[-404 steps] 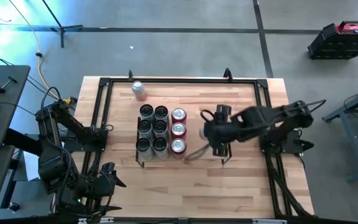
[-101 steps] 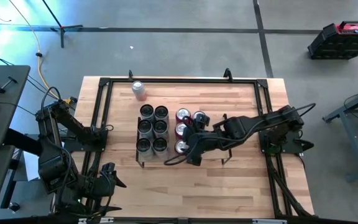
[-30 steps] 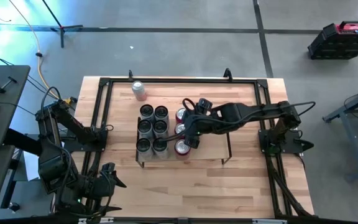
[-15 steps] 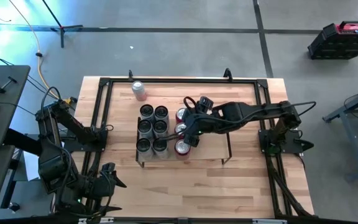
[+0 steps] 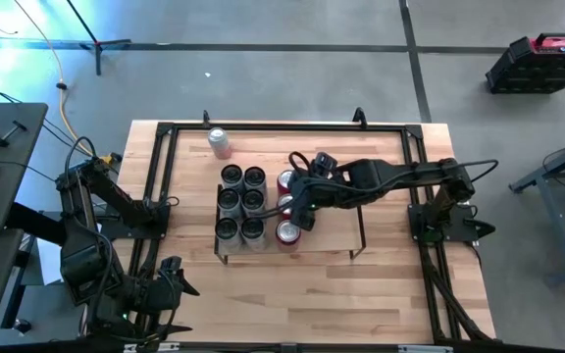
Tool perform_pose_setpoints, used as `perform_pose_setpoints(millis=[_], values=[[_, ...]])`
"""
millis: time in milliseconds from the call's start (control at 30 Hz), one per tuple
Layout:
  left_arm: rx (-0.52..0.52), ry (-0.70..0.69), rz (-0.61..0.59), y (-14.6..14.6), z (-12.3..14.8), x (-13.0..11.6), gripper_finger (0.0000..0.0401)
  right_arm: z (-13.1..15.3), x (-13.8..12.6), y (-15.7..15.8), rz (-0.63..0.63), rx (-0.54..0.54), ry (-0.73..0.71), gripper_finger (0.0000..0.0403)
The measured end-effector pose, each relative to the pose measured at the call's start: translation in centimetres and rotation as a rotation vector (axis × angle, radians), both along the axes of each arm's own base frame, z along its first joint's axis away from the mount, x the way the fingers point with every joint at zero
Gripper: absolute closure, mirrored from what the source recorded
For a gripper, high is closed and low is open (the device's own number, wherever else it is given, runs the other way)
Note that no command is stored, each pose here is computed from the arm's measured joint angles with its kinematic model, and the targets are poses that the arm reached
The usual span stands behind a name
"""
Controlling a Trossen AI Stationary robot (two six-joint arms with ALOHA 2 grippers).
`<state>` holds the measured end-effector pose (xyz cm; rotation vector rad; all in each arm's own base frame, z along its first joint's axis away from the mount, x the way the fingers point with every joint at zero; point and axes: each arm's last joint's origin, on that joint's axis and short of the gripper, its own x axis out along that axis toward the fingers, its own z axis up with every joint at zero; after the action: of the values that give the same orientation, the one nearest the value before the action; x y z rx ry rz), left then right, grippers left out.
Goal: Place canned beverage on shelf
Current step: Adjust the red soda cans on the shelf
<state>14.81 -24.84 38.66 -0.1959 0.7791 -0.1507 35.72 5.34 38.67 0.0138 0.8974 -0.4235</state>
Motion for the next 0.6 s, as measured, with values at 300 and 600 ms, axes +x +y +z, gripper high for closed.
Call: perform_pose_setpoints(millis=[300,600], values=[[0.0,0.0,0.0,0.0,0.0,0.0,0.0066,1.3,-0.4,0.8,0.031,0.003,-0.04,0.0041],[0.0,0.0,0.0,0.0,0.0,0.0,0.0066,0.7,-0.1,0.1,-0.006,-0.057,-0.022,0.0041]])
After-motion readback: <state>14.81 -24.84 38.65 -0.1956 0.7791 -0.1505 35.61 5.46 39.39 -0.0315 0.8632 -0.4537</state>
